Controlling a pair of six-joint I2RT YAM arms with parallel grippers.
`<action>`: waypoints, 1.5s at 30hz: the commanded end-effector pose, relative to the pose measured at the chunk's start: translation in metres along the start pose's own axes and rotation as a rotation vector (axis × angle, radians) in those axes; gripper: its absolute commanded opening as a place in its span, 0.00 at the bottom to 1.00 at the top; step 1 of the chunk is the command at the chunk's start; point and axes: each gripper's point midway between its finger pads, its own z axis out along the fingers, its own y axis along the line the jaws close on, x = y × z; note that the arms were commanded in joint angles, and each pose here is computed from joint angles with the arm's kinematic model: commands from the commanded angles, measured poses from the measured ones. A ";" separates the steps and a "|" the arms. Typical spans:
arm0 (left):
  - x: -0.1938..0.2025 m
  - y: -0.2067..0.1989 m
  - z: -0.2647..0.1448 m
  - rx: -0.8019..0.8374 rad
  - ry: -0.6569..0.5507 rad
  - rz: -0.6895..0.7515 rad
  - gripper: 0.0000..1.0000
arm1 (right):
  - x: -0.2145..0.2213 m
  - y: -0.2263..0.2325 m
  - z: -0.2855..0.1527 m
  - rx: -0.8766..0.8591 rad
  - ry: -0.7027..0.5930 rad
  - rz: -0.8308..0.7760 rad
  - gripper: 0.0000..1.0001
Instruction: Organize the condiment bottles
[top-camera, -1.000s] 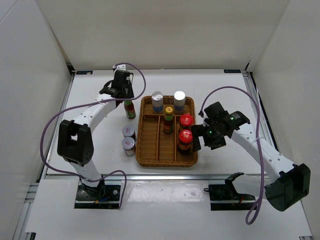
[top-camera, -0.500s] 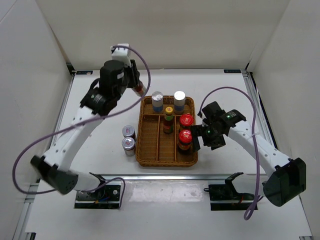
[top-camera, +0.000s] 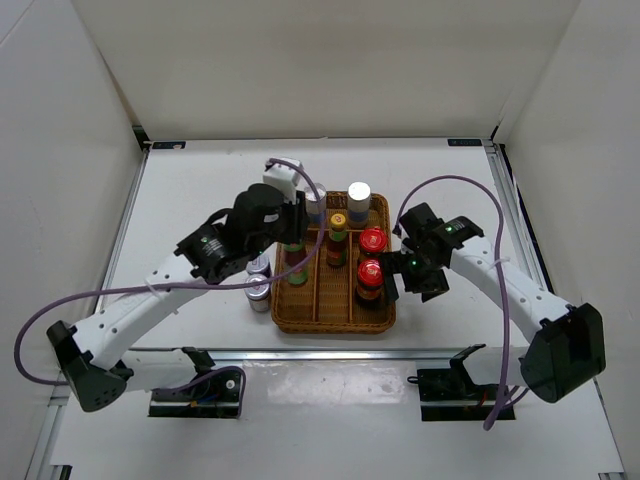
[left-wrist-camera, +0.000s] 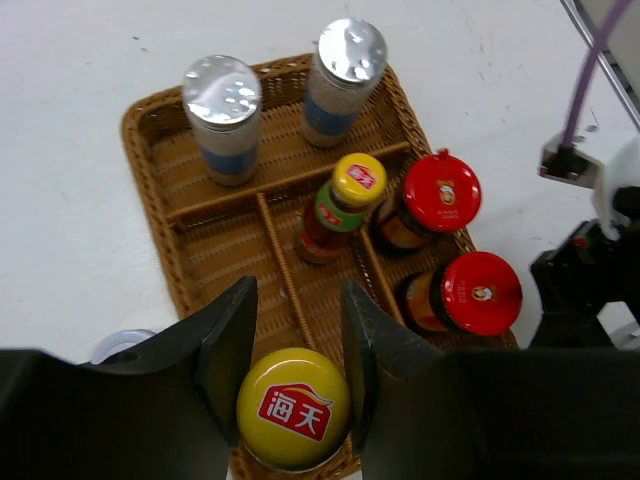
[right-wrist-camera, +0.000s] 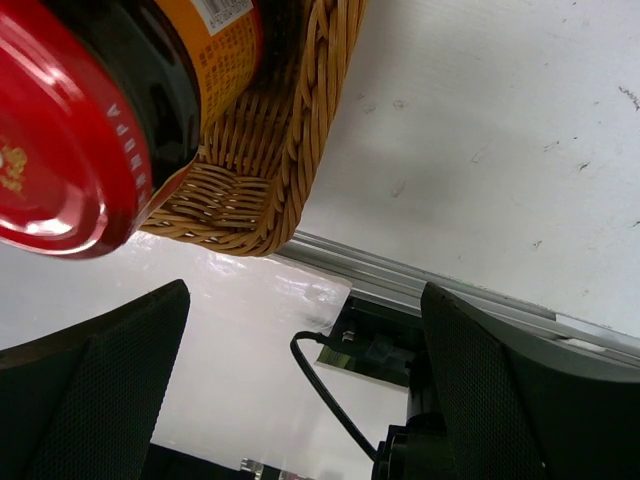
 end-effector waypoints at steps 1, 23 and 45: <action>-0.035 -0.033 -0.002 0.066 -0.136 -0.077 0.11 | 0.000 0.001 0.003 -0.005 0.023 0.004 1.00; 0.043 -0.087 0.065 0.053 -0.020 -0.022 0.14 | 0.002 0.000 0.003 -0.002 0.032 0.005 1.00; -0.014 -0.065 0.016 0.029 -0.172 0.036 1.00 | -0.002 -0.003 0.002 0.022 0.016 0.003 1.00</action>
